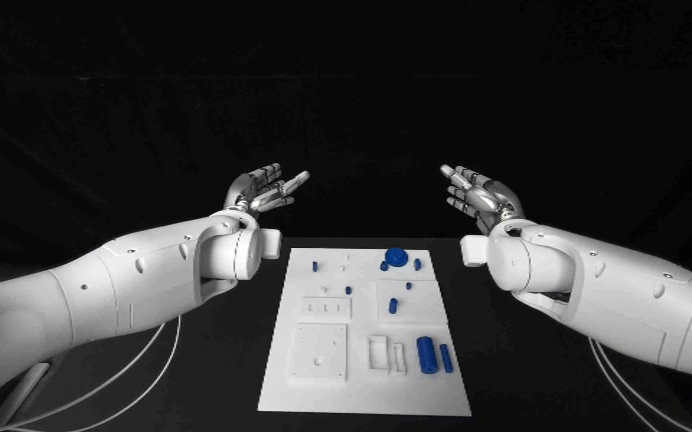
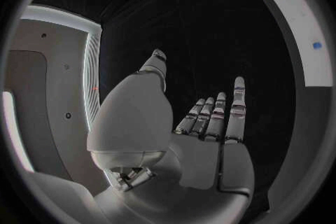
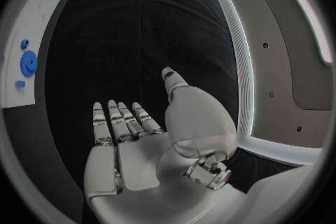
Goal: Assemble the parts on the task board
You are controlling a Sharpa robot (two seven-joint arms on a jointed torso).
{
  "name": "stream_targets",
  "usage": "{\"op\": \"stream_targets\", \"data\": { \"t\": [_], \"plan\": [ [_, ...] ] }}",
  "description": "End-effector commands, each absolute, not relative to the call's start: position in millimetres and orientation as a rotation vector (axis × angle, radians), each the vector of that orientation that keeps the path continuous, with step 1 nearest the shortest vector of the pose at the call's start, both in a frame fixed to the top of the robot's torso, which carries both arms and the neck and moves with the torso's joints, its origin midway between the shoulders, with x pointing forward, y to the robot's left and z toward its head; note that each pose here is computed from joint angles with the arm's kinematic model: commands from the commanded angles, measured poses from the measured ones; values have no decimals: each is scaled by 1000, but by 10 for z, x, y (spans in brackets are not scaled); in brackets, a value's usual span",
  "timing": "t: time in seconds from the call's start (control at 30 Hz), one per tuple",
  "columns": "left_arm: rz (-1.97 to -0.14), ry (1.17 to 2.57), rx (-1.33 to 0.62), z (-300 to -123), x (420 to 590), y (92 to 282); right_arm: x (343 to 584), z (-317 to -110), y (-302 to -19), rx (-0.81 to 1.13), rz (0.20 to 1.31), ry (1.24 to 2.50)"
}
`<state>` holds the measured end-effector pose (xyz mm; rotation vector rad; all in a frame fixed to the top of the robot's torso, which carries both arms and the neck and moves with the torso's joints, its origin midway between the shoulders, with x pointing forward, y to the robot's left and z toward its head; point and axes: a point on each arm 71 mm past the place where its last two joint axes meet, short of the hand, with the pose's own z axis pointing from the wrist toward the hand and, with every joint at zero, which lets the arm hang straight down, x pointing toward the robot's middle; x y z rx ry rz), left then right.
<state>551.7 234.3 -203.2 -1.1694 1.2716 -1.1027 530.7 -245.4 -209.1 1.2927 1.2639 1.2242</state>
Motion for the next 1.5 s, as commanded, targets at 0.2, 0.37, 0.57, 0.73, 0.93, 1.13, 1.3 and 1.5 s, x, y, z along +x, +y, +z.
{"op": "stream_targets", "data": {
  "t": [0.2,0.37,0.57,0.73,0.93,1.13,1.3,1.5],
  "plan": [
    [-1161,1400,-1210,-1959,5708,2369,5505,-2072,-2540,1276,1343,1560],
    [-1160,1401,-1209,-1956,5712,2371,5552,-2053,-2595,1275,1346,1593],
    [-1209,1393,-1183,-1933,5698,2413,5607,-2065,-2621,837,1124,1604],
    [-1214,1409,-1146,-1920,5656,2440,5610,-2064,-2544,637,1037,1634],
    [-1235,1446,-1093,-1891,5574,2423,5588,-2038,-2436,411,933,1649],
    [-1272,1467,-1060,-1808,5469,2389,5558,-2012,-2316,217,837,1650],
    [-1316,1484,-1024,-1668,5353,2348,5536,-1991,-2213,62,733,1647],
    [-1363,1501,-977,-1521,5239,2274,5533,-1977,-2121,-66,619,1635]
  ]
}}
